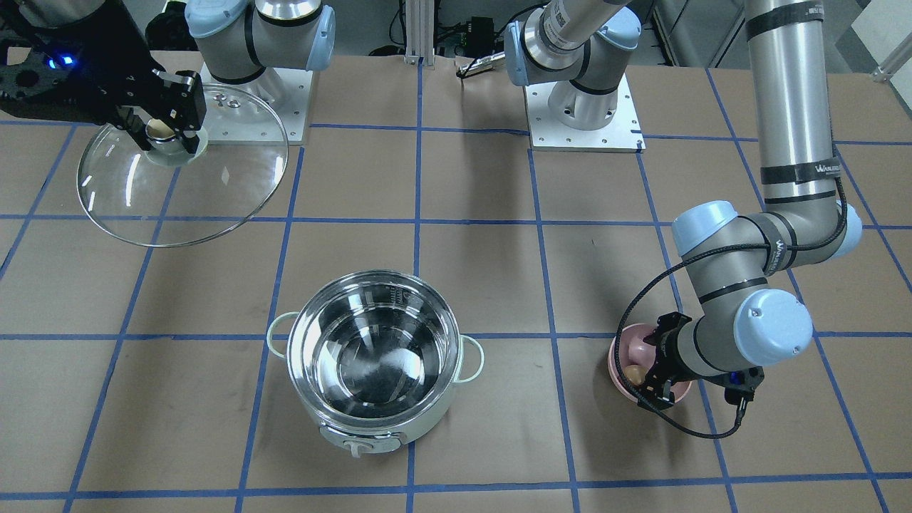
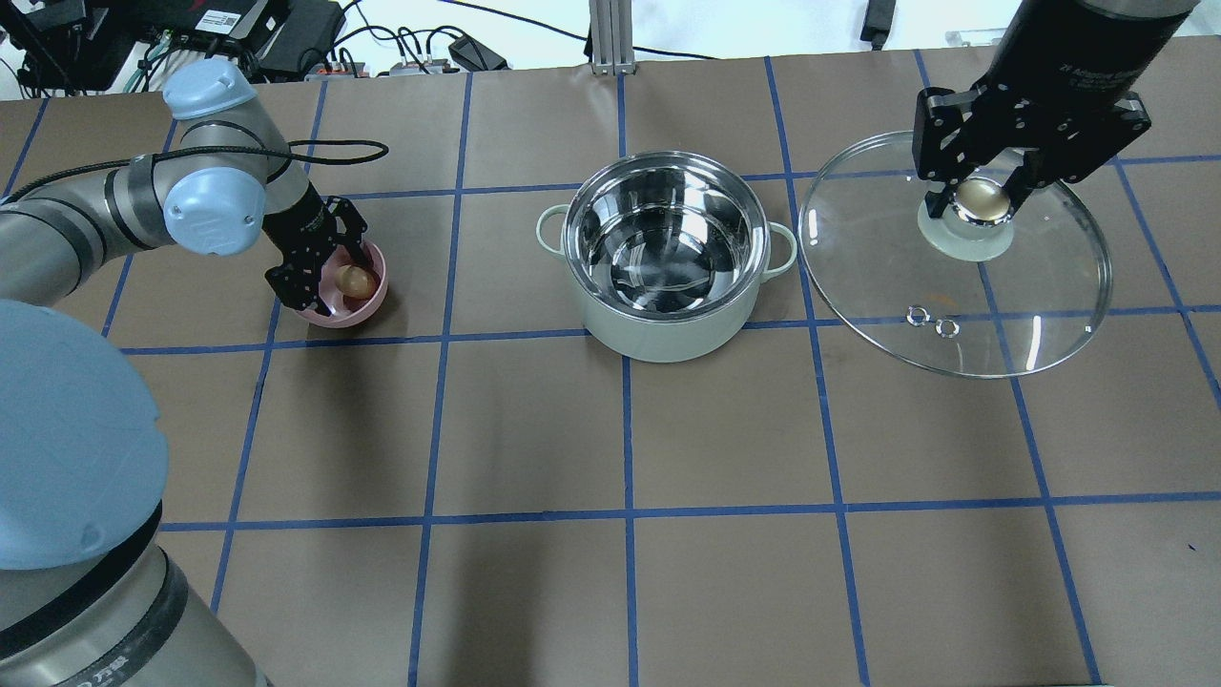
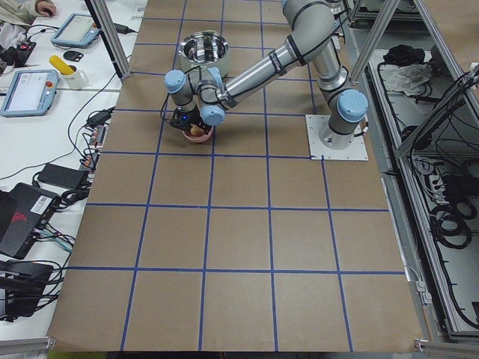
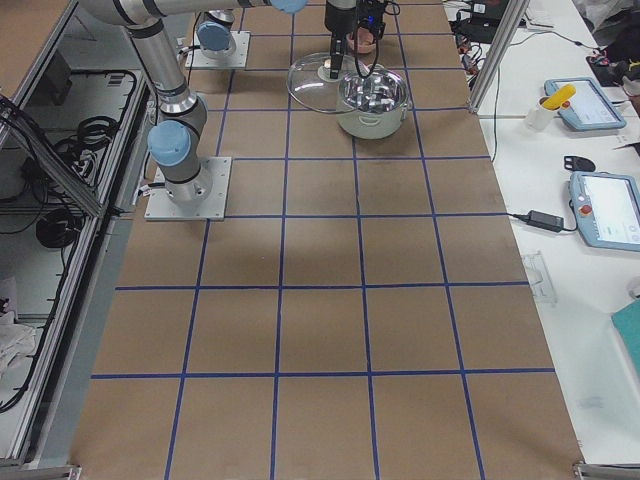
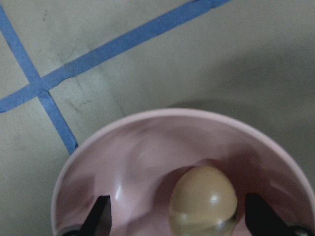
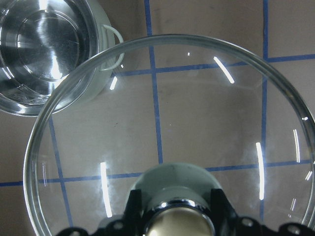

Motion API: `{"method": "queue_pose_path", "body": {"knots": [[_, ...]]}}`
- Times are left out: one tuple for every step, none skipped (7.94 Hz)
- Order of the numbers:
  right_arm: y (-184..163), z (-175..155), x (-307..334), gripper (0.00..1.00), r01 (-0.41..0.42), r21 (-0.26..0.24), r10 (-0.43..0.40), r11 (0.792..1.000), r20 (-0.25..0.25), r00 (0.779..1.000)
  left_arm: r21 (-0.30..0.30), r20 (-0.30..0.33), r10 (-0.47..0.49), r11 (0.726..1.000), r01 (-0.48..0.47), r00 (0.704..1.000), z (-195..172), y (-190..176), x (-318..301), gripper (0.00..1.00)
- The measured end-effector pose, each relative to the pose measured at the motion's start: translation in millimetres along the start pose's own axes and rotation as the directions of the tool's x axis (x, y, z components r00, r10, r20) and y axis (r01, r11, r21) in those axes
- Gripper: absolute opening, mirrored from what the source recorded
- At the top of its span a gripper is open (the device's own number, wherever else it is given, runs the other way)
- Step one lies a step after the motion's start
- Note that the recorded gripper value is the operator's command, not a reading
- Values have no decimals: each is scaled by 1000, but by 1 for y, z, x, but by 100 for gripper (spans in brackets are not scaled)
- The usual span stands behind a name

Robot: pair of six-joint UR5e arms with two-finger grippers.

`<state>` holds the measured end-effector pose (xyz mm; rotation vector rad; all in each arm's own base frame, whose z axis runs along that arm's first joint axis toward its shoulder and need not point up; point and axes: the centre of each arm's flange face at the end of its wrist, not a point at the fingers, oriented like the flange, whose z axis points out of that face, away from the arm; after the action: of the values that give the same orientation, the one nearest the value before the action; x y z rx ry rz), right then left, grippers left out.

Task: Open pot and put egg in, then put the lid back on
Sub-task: 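Close the left gripper around the egg in the pink bowl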

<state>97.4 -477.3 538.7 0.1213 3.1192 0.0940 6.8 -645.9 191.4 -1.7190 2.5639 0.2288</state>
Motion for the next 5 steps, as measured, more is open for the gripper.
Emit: {"method": "queue_pose_path", "body": {"knots": [[0,0,0,39,0,0,0,1000,0,1000,3,-1,-1,1000,1,1000,-2,0,-1,95],[0,0,-1,39,1,1,-1,1000,1,1000,4,-3,-1,1000,1,1000,-4,1,-1,95],[1,0,-1,39,1,1,-1,1000,2,1000,6,-4,1,1000,-1,1000,-6,1,-2,95],[0,0,-1,39,0,2,0,1000,3,1000,7,-1,4,1000,-4,1000,-6,2,-4,95],[1,0,-1,39,0,2,0,1000,3,1000,6,4,6,1000,-6,1000,-4,3,-6,95]]}}
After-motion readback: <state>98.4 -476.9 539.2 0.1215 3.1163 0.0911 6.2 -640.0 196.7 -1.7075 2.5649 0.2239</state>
